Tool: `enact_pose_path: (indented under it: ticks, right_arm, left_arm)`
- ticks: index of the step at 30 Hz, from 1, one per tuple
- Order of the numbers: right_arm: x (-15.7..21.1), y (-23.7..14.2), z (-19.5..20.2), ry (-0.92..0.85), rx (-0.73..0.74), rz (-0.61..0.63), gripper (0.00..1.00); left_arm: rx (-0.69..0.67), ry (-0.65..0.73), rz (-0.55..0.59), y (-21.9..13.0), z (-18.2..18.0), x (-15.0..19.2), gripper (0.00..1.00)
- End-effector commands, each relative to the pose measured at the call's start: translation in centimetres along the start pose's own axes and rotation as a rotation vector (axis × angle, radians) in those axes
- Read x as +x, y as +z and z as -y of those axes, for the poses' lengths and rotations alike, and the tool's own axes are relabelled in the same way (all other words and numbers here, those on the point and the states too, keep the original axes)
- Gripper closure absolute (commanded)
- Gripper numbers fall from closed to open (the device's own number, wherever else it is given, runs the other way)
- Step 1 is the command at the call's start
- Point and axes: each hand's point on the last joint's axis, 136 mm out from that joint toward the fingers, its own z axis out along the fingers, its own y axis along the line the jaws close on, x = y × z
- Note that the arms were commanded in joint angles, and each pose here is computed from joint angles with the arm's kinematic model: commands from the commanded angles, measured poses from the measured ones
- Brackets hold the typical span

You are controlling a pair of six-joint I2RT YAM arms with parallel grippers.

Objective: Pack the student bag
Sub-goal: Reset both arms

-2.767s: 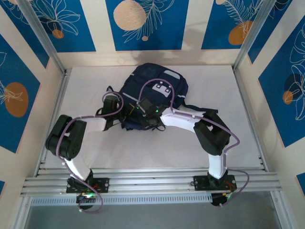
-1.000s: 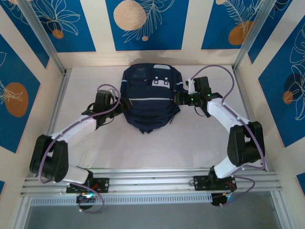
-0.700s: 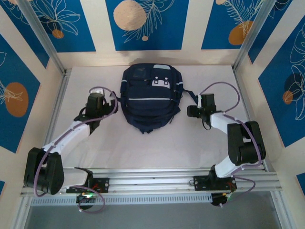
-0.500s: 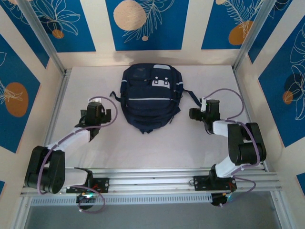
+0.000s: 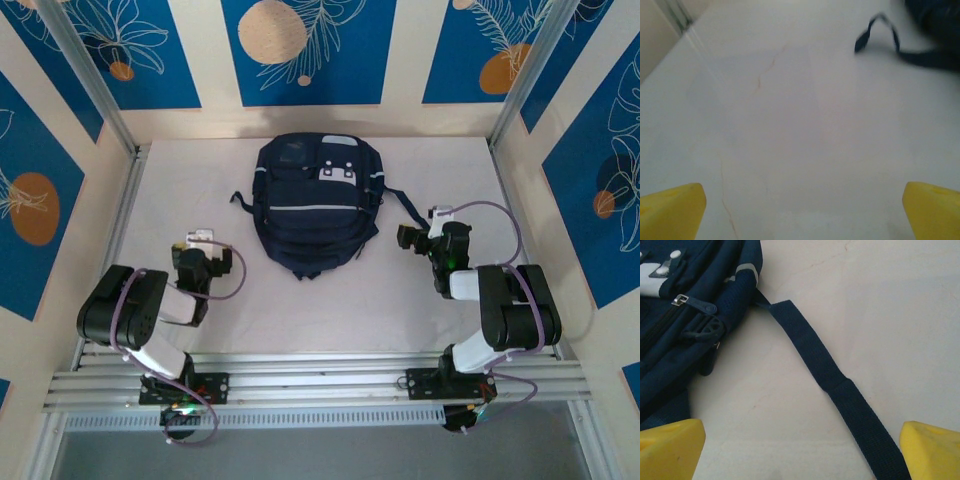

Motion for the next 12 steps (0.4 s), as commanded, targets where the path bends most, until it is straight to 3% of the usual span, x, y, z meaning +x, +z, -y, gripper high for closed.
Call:
enact_pose_path:
  ticks: [1, 11, 12]
  right_arm:
    - [-1.89, 0.0, 0.1, -0.022, 0.019, 0.071, 0.01]
    - [-1.87, 0.04, -0.05, -0.026, 0.011, 0.066, 0.01]
    - [-1.85, 0.04, -0.09, -0.027, 0.011, 0.066, 0.01]
  left_arm:
    - [0.034, -0.029, 0.14, 0.15, 0.13, -4.23, 0.0]
    - [-0.011, -0.036, 0.115, 0.68, -0.54, -4.14, 0.0]
    - [-0.013, -0.04, 0.111, 0.8, -0.63, -4.18, 0.33]
